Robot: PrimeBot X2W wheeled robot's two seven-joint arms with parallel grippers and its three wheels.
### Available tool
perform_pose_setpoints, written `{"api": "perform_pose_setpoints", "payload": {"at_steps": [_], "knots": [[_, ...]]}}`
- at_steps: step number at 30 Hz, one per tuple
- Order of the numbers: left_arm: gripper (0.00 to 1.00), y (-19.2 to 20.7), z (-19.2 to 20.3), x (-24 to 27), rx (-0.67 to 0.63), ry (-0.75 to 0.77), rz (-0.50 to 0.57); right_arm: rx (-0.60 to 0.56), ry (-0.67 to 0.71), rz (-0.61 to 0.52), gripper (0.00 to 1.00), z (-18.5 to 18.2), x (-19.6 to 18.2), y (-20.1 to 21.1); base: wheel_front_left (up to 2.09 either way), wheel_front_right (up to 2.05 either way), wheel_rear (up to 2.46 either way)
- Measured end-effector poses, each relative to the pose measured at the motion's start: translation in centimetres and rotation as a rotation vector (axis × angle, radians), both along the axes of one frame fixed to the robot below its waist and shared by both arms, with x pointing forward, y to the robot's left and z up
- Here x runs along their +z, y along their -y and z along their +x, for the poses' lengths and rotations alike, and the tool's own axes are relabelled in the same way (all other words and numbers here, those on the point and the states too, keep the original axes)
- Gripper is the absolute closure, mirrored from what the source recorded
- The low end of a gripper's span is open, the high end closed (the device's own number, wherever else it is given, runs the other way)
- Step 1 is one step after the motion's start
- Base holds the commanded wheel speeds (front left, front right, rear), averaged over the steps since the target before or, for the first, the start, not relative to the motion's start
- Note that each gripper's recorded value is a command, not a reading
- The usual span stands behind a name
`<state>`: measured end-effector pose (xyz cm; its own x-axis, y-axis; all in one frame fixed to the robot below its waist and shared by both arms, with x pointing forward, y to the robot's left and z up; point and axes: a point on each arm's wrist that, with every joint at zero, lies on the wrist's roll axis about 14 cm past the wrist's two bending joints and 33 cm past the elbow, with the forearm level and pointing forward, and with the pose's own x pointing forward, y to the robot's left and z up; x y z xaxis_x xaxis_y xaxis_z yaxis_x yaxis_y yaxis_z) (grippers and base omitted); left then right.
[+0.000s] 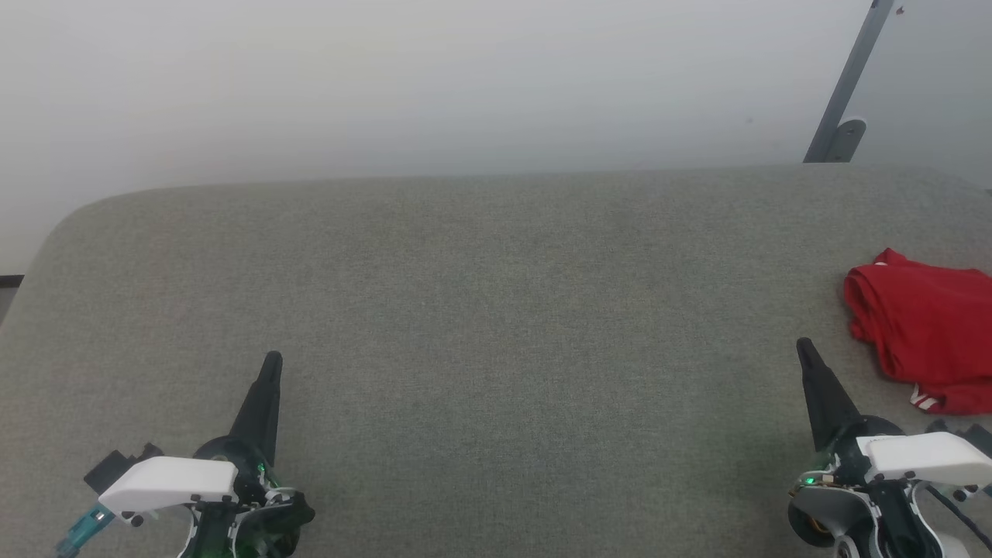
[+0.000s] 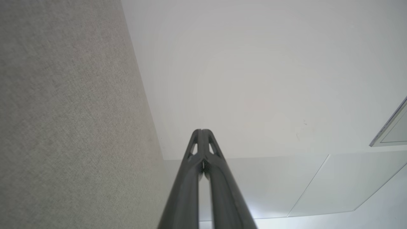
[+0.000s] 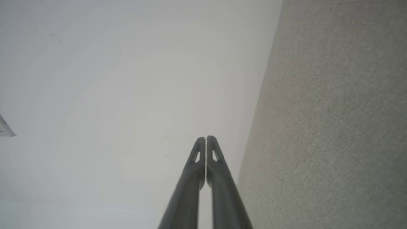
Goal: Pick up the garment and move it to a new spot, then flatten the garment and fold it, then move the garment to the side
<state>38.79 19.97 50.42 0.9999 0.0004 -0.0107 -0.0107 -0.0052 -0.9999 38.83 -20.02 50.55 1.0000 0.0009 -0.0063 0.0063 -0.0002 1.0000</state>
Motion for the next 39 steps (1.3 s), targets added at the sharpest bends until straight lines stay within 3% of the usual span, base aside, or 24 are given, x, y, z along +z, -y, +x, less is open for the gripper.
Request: {"api": "perform_pose_setpoints", "payload": {"at_steps": [39], "knots": [[1.00, -0.01, -0.01, -0.02, 0.000, 0.000, 0.000, -0.001, 0.000, 0.001, 1.00, 0.00, -0.01, 0.01, 0.00, 0.00, 0.00]]}}
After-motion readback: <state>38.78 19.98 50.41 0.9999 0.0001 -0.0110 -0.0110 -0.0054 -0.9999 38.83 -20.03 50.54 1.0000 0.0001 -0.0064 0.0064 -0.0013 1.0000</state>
